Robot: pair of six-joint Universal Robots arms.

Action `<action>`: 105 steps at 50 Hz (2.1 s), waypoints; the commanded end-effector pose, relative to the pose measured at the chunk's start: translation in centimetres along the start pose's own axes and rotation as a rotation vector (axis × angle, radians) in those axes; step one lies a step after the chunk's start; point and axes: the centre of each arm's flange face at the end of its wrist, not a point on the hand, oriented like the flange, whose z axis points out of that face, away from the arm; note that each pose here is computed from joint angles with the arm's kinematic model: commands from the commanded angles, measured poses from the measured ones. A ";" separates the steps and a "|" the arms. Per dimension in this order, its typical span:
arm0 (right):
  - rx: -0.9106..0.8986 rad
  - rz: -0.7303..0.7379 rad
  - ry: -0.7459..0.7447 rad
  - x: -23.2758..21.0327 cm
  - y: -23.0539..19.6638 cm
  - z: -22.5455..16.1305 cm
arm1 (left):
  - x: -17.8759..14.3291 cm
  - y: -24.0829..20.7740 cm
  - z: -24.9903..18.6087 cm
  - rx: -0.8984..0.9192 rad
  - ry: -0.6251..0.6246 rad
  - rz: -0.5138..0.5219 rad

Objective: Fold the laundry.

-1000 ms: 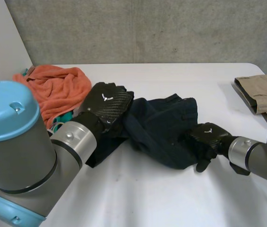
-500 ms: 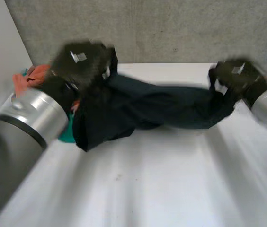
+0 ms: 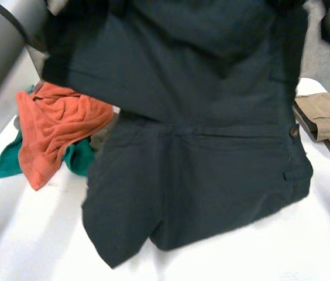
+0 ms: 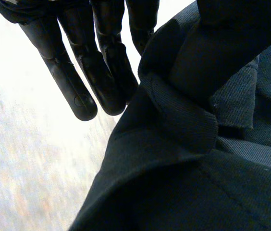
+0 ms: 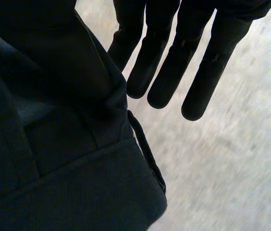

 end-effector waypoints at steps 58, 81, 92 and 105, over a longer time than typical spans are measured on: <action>-0.668 -0.200 -0.458 -6.7 22.0 -18.1 | 5.6 22.8 -17.4 -0.812 0.121 0.091; -0.662 -0.234 -0.365 -5.3 19.6 -17.3 | 6.1 22.0 -17.4 -0.781 0.177 0.129; -0.903 -0.290 -0.444 -2.8 13.5 -20.1 | 6.5 15.6 -22.5 -0.920 0.395 0.191; -0.971 -0.304 -0.668 -3.2 11.6 -22.0 | 7.2 14.0 -24.7 -0.981 0.556 0.273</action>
